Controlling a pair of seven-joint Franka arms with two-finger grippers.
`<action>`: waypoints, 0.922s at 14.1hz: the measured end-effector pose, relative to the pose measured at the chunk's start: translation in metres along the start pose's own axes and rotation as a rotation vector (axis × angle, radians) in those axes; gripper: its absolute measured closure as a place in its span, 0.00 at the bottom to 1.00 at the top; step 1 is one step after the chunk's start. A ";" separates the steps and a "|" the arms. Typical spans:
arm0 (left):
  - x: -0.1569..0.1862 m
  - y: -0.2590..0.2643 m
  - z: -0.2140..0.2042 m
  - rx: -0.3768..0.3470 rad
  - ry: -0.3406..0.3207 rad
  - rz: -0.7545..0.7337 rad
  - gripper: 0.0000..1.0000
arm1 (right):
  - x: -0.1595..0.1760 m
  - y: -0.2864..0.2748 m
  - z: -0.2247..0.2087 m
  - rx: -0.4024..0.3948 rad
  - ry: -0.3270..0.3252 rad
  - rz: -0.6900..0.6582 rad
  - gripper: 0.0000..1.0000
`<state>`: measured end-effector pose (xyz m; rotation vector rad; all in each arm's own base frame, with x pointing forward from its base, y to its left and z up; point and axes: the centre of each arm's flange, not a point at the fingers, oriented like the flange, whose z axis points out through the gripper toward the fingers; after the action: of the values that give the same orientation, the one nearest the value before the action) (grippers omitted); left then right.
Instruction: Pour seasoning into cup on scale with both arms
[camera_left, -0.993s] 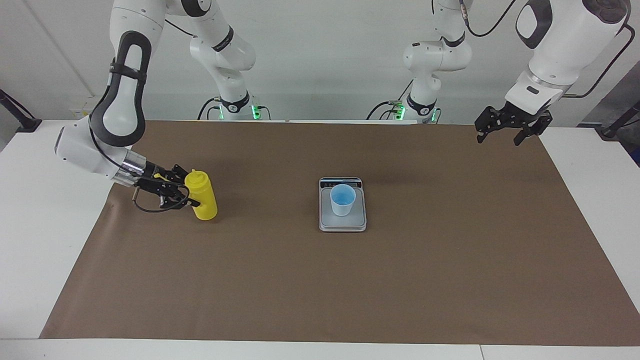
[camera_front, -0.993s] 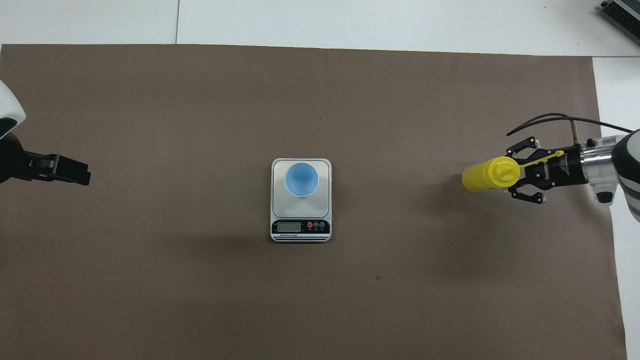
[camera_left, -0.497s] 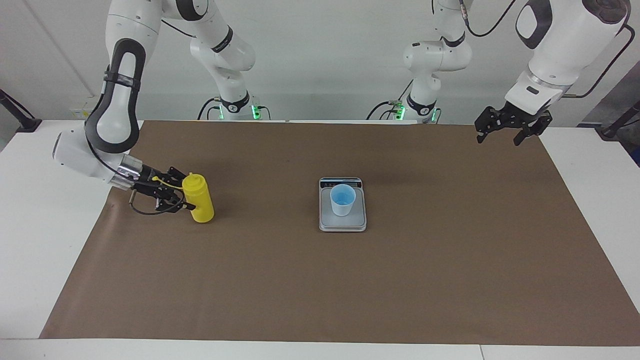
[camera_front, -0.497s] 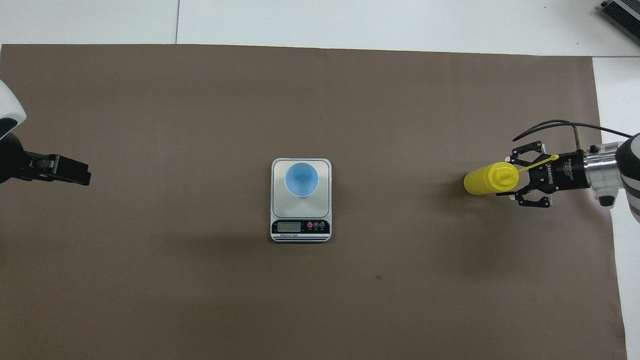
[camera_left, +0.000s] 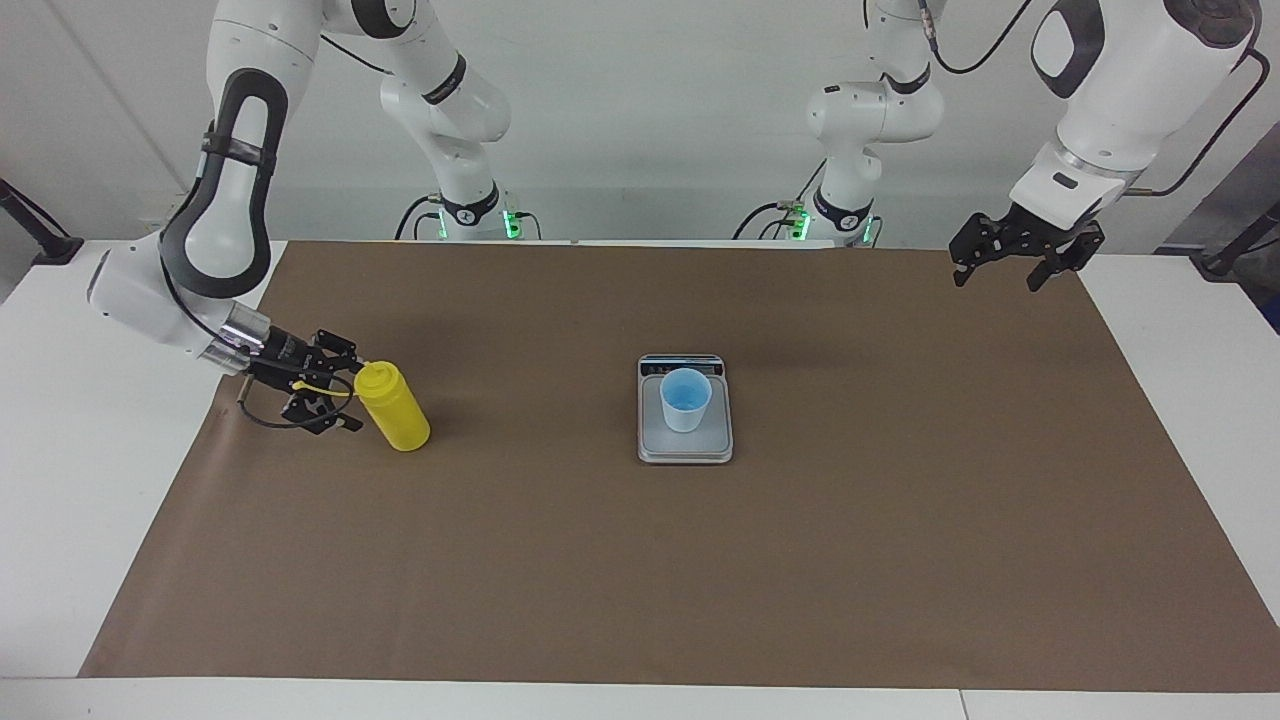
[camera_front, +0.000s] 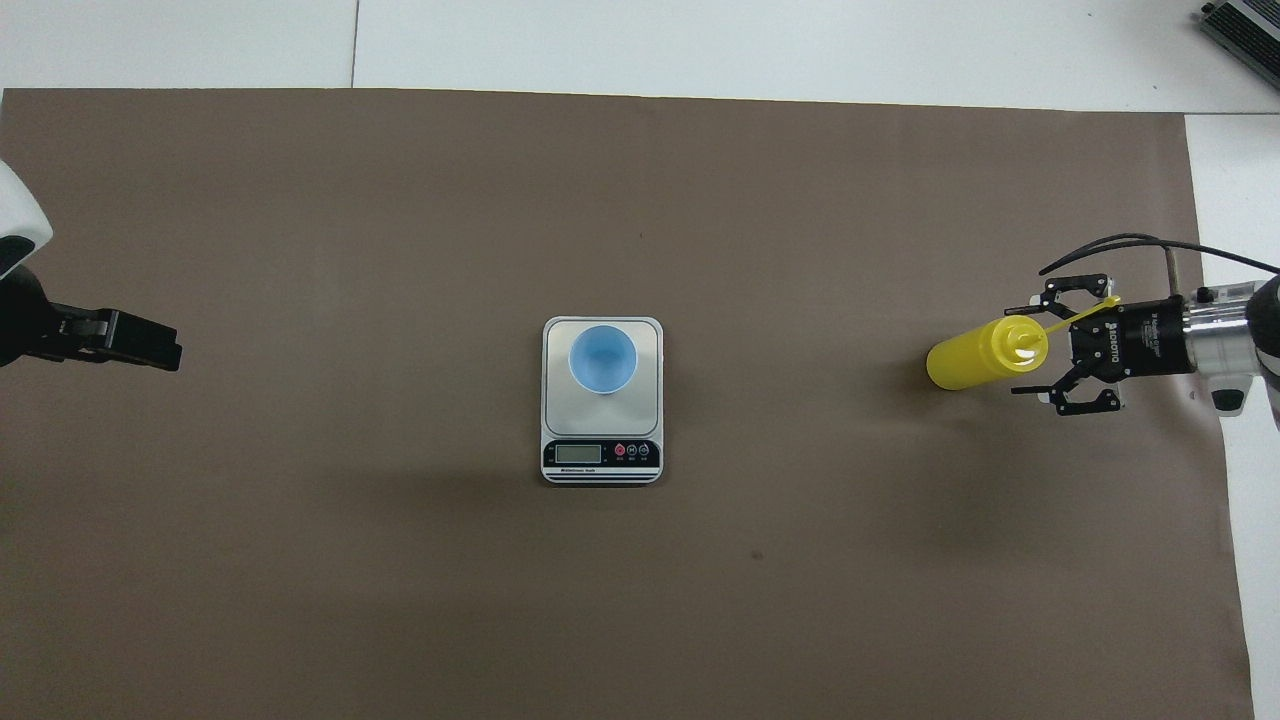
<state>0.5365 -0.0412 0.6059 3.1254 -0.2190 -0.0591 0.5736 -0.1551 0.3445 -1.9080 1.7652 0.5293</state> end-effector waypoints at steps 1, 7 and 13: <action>0.000 0.000 0.000 0.000 0.000 0.000 0.00 | 0.003 -0.001 -0.003 0.000 0.043 -0.028 0.00; 0.000 0.001 0.000 0.000 0.000 0.001 0.00 | 0.000 0.004 -0.039 -0.129 0.272 -0.335 0.00; 0.000 0.001 0.000 0.000 0.000 0.001 0.00 | -0.067 -0.012 -0.079 -0.175 0.436 -0.562 0.00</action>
<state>0.5364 -0.0420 0.6059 3.1253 -0.2212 -0.0591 0.5757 -0.1470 0.4483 -2.6622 1.3321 0.0622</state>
